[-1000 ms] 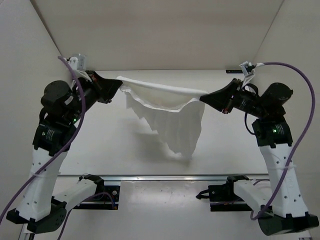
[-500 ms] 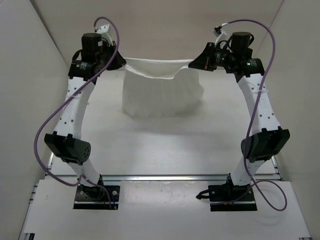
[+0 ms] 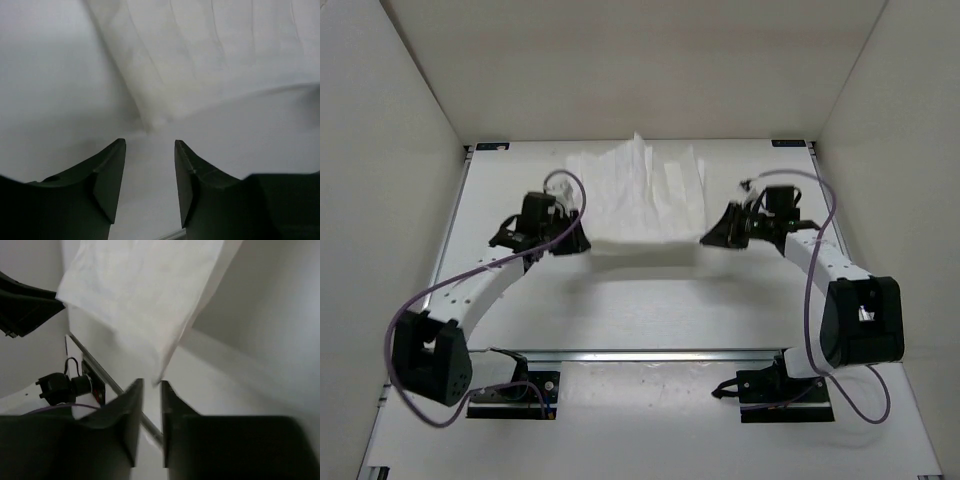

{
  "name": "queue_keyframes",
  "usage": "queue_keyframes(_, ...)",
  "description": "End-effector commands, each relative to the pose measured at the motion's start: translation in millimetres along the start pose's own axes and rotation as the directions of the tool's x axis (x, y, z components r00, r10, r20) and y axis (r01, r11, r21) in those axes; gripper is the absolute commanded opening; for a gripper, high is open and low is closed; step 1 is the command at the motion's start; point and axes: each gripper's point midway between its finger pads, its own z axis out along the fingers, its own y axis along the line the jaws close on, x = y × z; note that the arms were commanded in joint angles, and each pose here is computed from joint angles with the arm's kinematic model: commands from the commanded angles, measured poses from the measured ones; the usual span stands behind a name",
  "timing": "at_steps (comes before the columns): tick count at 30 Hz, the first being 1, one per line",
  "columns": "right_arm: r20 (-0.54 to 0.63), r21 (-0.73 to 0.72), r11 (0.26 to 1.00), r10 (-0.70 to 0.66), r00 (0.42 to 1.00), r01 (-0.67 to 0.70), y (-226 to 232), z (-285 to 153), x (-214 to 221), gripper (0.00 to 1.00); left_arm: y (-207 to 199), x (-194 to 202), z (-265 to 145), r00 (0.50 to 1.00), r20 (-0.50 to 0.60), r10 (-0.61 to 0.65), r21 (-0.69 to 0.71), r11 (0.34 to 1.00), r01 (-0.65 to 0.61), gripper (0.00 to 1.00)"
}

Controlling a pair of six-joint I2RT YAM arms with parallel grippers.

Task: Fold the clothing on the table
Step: Flatten the skirt out

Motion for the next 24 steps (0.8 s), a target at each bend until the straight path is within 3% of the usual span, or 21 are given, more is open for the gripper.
queue_keyframes(1,0.014,0.089,0.996,-0.008,1.0,0.007,-21.3,0.5,38.5,0.29,21.5,57.0,4.8,0.993,-0.105,-0.059,-0.041,0.998,0.055,0.57)
queue_keyframes(4,0.017,0.132,0.991,-0.03,0.999,0.027,-24.6,-5.8,53.3,0.38,24.4,64.3,-11.1,0.994,-0.057,-0.094,-0.027,0.995,0.093,0.65)
queue_keyframes(5,0.043,0.146,0.989,-0.042,0.998,0.035,-27.5,-11.5,49.8,0.44,27.0,62.1,-17.0,0.994,-0.023,-0.111,-0.024,0.994,0.11,0.65)
queue_keyframes(8,0.072,0.194,0.981,-0.023,0.997,0.009,-47.0,-19.8,50.3,0.49,34.5,63.9,-20.4,0.992,0.008,-0.123,-0.04,0.992,0.124,0.66)
queue_keyframes(13,0.066,0.253,0.967,0.014,0.998,-0.03,-72.7,-10.8,56.0,0.47,45.4,87.7,-1.2,0.988,-0.067,-0.137,-0.08,0.988,0.132,0.67)
queue_keyframes(15,0.062,0.285,0.958,0.009,0.998,-0.026,-79.2,-4.5,57.1,0.41,46.4,95.5,4.9,0.985,-0.077,-0.154,-0.087,0.985,0.147,0.67)
queue_keyframes(24,0.025,0.341,0.94,0.007,1.0,-0.015,-100.7,14.2,67.5,0.4,45.3,98.3,27.6,0.978,-0.05,-0.202,-0.073,0.977,0.198,0.66)
